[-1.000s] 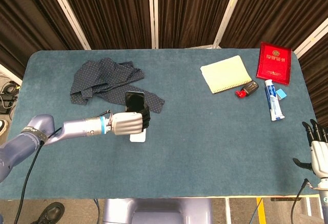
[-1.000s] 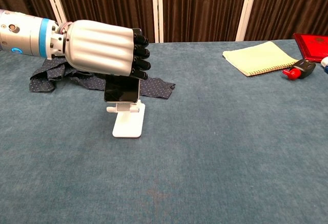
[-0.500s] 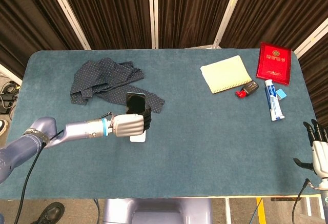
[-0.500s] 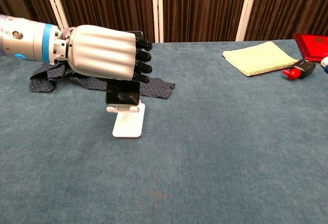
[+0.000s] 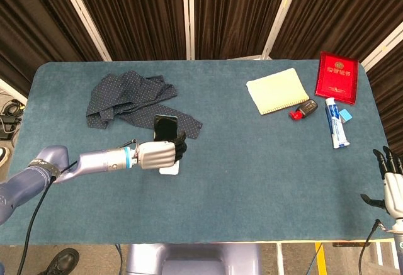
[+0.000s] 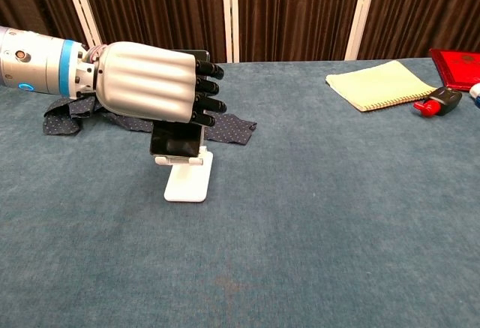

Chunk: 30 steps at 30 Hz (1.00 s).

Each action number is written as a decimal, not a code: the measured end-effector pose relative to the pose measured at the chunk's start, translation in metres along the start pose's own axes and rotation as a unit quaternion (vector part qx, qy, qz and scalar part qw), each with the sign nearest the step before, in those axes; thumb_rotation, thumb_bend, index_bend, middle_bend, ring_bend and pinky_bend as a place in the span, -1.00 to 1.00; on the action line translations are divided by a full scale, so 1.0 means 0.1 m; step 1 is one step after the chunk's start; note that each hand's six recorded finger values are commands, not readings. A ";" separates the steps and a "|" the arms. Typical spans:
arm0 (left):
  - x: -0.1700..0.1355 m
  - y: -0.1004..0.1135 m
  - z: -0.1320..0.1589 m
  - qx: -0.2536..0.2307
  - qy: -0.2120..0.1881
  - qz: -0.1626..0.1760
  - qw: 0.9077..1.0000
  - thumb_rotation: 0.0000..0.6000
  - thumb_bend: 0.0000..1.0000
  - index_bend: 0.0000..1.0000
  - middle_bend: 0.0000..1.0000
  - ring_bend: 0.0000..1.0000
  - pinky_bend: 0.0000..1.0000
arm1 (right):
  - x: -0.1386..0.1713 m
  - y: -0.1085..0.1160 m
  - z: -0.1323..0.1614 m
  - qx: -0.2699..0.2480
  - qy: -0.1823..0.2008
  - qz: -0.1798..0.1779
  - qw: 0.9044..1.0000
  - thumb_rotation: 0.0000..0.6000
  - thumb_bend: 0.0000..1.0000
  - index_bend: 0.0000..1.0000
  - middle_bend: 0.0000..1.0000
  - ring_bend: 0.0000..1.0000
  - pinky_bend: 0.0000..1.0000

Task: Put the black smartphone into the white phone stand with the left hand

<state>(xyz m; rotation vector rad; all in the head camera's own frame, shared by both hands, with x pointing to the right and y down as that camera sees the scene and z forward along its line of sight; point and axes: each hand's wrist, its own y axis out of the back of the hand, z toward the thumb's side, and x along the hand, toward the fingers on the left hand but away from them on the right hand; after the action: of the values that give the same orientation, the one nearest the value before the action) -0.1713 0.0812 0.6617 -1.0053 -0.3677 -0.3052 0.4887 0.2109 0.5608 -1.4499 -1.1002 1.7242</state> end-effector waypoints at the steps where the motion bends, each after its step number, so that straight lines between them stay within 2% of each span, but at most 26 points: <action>1: 0.00 0.00 0.00 0.000 -0.001 -0.001 1.000 1.00 -1.00 -0.42 -0.70 -0.57 -0.68 | 0.00 0.00 0.00 0.000 0.000 0.000 1.000 1.00 -1.00 -1.00 -1.00 -1.00 -1.00; 8: -0.03 0.00 0.01 -0.004 -0.001 -0.002 1.000 1.00 -1.00 -0.59 -1.00 -0.79 -0.77 | 0.00 0.01 0.00 -0.001 -0.001 -0.001 1.000 1.00 -1.00 -1.00 -1.00 -1.00 -1.00; 13: -0.06 0.01 -0.02 -0.005 0.005 -0.001 1.000 1.00 -1.00 -0.81 -1.00 -1.00 -0.95 | 0.01 0.01 0.00 -0.001 0.000 -0.002 1.000 1.00 -1.00 -1.00 -1.00 -1.00 -1.00; 17: -0.11 0.04 -0.07 -0.007 0.011 0.003 1.000 1.00 -1.00 -0.99 -1.00 -1.00 -1.00 | 0.01 0.02 0.01 -0.001 0.002 -0.002 1.000 1.00 -1.00 -1.00 -1.00 -1.00 -1.00; 21: -0.20 0.09 -0.16 -0.010 0.024 0.016 1.000 1.00 -1.00 -1.00 -1.00 -1.00 -1.00 | 0.02 0.01 0.03 -0.002 0.005 -0.001 1.000 1.00 -1.00 -1.00 -1.00 -1.00 -1.00; 24: -0.31 0.14 -0.27 -0.021 0.052 0.028 0.998 1.00 -1.00 -1.00 -1.00 -1.00 -1.00 | 0.02 0.02 0.05 -0.003 0.010 -0.001 1.000 1.00 -1.00 -1.00 -1.00 -1.00 -1.00; 27: -0.45 0.17 -0.37 -0.064 0.108 0.029 0.992 1.00 -1.00 -1.00 -1.00 -1.00 -1.00 | 0.04 0.04 0.08 -0.007 0.015 -0.003 1.000 1.00 -1.00 -1.00 -1.00 -1.00 -1.00; 30: -0.64 0.26 -0.40 -0.135 0.182 0.044 0.973 1.00 -1.00 -1.00 -1.00 -1.00 -1.00 | 0.05 0.06 0.09 -0.011 0.018 -0.005 1.000 1.00 -1.00 -1.00 -1.00 -1.00 -1.00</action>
<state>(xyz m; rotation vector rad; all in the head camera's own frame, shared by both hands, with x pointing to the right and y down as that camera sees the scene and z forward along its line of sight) -0.2118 0.0646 0.5948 -1.2012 0.0538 -0.4599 0.4792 0.2109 0.5536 -1.4813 -1.1081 1.6782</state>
